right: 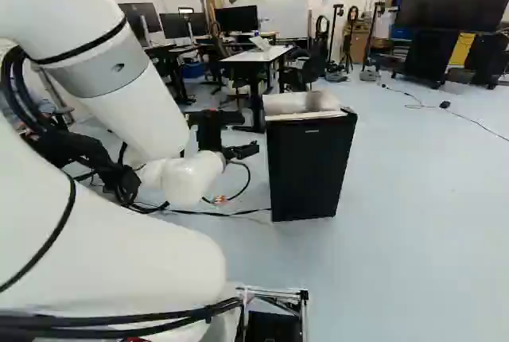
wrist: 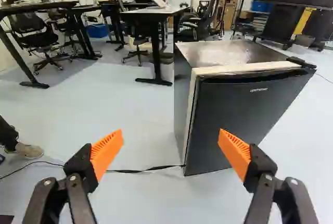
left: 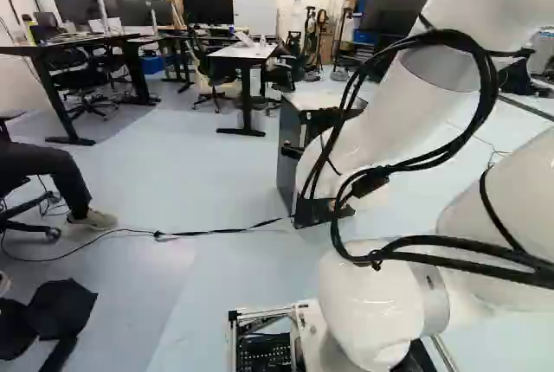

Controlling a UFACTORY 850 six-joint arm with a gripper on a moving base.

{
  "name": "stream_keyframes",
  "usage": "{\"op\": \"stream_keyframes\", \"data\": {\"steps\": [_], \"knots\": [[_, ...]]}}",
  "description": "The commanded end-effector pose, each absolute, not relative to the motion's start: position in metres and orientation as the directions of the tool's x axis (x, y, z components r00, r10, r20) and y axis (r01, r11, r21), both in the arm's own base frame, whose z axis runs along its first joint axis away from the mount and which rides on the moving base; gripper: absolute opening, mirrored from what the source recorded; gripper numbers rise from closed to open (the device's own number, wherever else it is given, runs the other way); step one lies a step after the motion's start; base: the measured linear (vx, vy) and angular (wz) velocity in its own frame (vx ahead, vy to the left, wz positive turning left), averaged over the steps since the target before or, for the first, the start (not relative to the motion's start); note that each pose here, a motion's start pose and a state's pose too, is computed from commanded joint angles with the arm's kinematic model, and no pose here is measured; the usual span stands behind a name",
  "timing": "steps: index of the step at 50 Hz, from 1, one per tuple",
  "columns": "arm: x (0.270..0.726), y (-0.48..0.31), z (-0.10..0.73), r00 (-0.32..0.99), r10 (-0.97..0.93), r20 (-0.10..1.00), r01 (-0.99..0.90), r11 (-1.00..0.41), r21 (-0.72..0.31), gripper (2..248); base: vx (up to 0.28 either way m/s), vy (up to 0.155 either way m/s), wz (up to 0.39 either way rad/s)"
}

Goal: Open the fridge door

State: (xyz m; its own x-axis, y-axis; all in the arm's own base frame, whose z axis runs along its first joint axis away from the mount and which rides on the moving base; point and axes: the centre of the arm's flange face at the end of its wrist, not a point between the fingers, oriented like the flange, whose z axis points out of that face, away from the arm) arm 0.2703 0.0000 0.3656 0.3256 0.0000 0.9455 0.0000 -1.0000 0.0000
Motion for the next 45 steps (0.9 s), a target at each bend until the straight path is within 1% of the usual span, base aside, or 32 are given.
{"op": "stream_keyframes", "data": {"steps": [18,45], "knots": [[0.274,0.0,0.366,0.327,0.0,0.945,0.0,-1.0,0.0,247,0.0,0.0,0.0],[0.291,0.0,0.368,0.334,0.0,0.943,0.0,-1.0,0.0,247,0.0,0.0,0.0]]}}
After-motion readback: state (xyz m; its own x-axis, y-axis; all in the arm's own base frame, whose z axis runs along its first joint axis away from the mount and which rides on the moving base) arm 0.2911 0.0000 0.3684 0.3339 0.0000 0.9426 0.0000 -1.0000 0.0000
